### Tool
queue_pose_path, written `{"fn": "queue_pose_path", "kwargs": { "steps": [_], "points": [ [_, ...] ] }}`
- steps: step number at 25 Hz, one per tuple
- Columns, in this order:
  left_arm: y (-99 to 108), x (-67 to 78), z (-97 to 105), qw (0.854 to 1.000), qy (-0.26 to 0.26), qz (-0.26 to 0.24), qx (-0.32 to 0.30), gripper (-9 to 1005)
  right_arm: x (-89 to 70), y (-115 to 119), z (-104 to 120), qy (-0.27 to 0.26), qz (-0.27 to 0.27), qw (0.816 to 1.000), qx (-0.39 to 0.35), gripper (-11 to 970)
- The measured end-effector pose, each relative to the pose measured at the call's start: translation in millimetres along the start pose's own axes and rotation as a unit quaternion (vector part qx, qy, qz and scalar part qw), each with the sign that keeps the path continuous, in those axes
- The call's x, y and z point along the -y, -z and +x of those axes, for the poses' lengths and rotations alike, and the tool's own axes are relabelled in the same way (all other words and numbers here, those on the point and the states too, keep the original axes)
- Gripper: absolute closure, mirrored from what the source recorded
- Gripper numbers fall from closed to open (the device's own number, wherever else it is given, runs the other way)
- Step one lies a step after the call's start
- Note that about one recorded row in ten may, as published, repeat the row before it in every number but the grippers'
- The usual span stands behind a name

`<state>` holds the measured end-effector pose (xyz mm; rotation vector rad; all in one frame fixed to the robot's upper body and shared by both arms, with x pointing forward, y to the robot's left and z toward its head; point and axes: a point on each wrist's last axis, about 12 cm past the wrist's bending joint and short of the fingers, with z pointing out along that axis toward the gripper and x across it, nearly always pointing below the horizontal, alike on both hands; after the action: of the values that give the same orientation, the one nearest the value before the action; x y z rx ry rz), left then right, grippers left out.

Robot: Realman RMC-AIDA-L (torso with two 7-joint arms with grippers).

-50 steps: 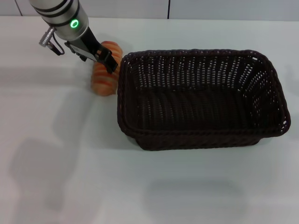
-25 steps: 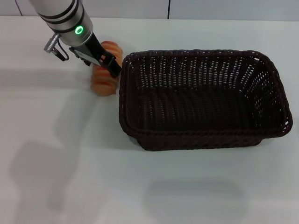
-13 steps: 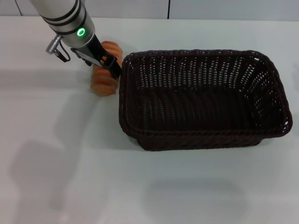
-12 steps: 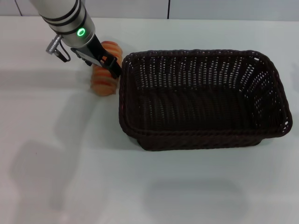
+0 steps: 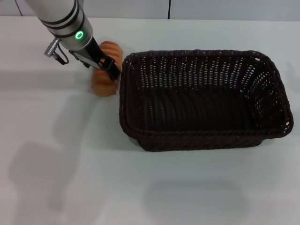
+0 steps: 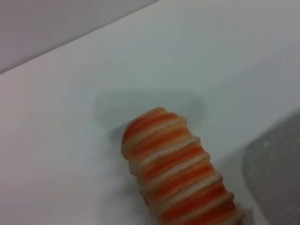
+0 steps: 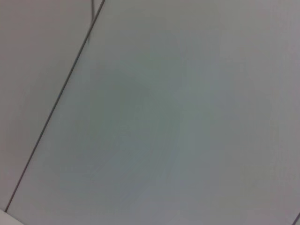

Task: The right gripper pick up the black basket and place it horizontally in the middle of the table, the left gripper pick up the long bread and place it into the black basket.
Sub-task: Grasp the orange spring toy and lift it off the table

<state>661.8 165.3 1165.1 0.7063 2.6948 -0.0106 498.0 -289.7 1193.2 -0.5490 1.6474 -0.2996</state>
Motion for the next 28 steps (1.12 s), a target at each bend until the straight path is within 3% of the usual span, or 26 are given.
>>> {"fn": "queue_pose_path", "kwargs": {
  "steps": [16, 28],
  "points": [
    [-5.2, 1.3, 3.5, 1.0, -0.008, 0.0, -0.001, 228, -5.7, -5.6, -6.6, 0.002, -0.015, 1.0, 0.009, 504],
    [-10.4, -5.4, 7.6, 1.0, -0.004, -0.005, 0.003, 230, 1.4, -3.2, -5.1, -0.001, 0.003, 1.0, 0.006, 504]
  ]
}}
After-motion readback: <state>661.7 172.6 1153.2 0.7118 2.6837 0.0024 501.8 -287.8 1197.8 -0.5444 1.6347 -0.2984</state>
